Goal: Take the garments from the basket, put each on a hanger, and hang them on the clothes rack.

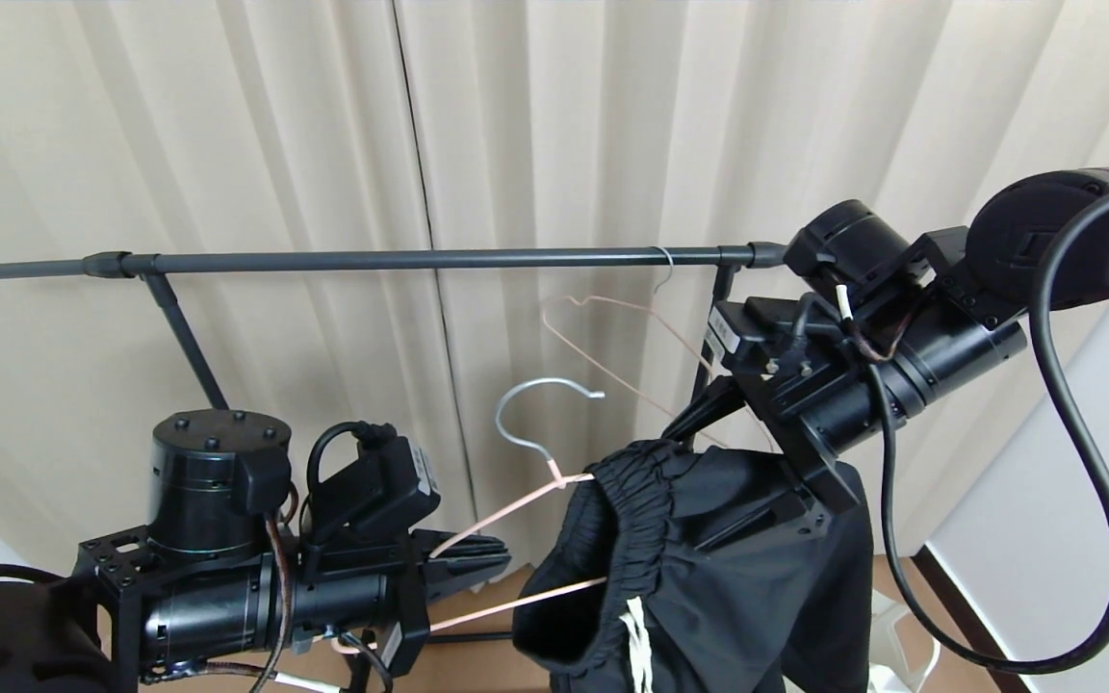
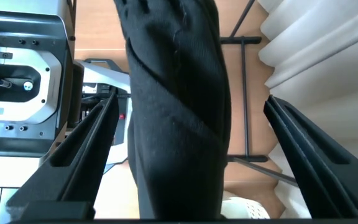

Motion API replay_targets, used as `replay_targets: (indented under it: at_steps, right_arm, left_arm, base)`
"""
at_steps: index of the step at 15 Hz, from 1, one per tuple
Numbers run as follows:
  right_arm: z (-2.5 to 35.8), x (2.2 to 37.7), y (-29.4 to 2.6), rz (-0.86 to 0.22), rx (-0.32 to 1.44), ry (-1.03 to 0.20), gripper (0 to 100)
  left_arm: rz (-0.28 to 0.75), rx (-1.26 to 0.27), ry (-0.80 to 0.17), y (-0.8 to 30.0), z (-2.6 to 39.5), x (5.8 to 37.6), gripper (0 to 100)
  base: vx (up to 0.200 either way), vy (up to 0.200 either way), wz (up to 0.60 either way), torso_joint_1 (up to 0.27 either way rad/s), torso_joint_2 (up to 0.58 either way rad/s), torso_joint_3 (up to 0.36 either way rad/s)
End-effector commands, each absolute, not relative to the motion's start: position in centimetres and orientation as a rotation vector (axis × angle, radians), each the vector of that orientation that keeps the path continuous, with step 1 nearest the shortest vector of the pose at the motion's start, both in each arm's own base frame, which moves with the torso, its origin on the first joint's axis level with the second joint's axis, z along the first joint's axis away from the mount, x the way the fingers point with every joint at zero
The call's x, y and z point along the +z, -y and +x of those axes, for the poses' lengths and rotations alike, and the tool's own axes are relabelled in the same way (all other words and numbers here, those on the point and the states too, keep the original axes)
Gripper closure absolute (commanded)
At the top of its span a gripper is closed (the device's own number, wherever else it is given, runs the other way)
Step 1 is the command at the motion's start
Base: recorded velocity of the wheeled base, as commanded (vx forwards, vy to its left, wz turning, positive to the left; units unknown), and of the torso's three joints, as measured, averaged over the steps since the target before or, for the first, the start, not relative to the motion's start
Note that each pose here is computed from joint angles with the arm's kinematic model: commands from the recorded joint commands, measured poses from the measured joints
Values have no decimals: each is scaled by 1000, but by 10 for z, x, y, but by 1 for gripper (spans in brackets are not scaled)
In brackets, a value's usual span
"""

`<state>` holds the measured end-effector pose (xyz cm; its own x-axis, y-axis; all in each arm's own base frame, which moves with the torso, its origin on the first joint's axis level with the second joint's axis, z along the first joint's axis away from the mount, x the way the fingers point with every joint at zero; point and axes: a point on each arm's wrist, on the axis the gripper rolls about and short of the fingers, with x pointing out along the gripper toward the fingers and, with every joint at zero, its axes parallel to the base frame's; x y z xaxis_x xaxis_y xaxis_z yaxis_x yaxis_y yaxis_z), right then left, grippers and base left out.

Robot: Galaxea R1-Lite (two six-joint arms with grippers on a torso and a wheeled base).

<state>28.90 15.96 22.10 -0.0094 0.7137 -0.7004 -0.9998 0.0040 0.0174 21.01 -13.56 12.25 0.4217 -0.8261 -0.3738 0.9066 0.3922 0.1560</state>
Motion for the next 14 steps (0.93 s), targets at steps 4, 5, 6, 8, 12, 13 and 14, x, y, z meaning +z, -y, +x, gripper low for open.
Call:
replay_targets:
  at_steps: [4,5,6,8,12,13,14]
  right_arm:
    - [289,219,-163,-595,1496,-622,100]
    - [289,219,-164,-595,1498,-622,100]
    - [289,220,-163,-597,1496,-618,100]
    - [288,220,-163,-597,1498,-619,100]
    - [285,222,-162,-597,1498,-619,100]
    - [285,222,-161,-597,1497,-618,100]
    - [284,223,-160,-597,1496,-618,100]
  left_arm:
    - [361,-1114,-250,136,210,123,100]
    - [360,-1114,-252,135,210,123,100]
    - [361,-1114,-253,135,210,122,100]
    - [361,-1114,-253,136,210,122,100]
    - [362,-1114,-252,135,209,122,100]
    - [362,-1114,-247,135,209,122,100]
    - [361,-1110,-232,135,209,123,100]
  base:
    - [0,0,0,0,0,0]
    - [0,0,0,0,0,0]
    - [0,0,0,0,0,0]
    - [0,0,0,0,0,0]
    - [0,0,0,0,0,0]
    - [0,0,0,0,0,0]
    - [0,0,0,0,0,0]
